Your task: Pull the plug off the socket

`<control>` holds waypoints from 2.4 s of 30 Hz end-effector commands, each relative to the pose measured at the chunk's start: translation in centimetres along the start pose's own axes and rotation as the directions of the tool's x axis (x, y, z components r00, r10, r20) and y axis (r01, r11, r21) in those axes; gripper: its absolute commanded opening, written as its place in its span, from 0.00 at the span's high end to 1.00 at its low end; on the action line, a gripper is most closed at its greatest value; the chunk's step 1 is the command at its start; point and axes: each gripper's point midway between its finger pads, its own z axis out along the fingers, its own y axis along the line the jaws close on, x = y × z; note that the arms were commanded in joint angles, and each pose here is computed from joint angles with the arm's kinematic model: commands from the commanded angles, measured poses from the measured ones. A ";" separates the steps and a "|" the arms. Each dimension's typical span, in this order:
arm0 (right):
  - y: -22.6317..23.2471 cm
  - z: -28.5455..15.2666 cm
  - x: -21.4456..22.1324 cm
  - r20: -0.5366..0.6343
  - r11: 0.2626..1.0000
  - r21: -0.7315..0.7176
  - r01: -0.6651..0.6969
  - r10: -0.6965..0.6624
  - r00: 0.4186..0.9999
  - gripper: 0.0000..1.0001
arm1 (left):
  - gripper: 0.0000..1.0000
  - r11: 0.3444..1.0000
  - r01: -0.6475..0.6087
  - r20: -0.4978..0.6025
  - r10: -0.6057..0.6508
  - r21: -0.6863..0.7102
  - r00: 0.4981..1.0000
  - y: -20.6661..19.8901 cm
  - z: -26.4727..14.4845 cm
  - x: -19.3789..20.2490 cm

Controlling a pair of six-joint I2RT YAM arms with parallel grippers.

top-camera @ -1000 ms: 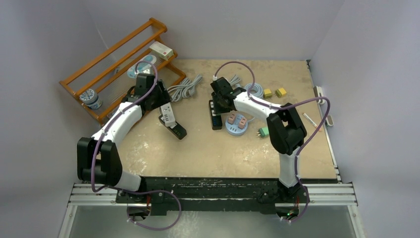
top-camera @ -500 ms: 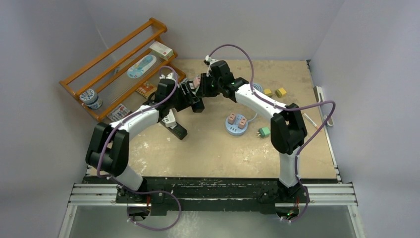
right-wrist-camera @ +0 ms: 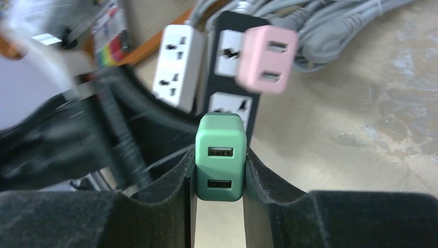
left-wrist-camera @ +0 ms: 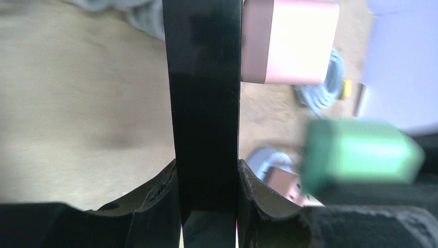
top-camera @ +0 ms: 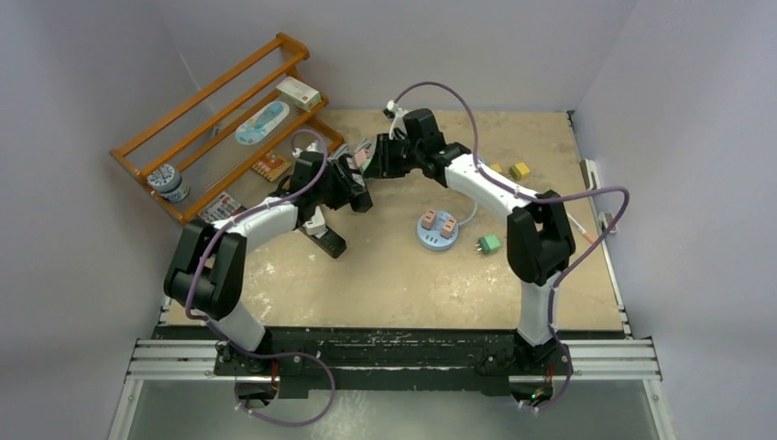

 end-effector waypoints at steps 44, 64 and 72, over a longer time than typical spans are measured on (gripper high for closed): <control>-23.0 -25.3 4.9 0.451 0.810 0.366 -0.457 0.275 0.849 0.22 | 1.00 0.990 -0.100 0.159 0.115 -0.096 0.981 1.3 -2.6 -5.3; -0.3 0.1 -5.6 0.189 0.981 -0.184 0.054 -0.018 0.982 0.21 | 1.00 0.949 -0.314 0.219 0.298 0.043 0.929 -5.0 -4.9 -2.8; -0.1 1.9 -4.1 0.143 0.975 -0.219 0.022 0.010 0.990 0.27 | 1.00 0.942 -0.326 0.211 0.305 0.076 0.929 -5.3 -4.8 -2.2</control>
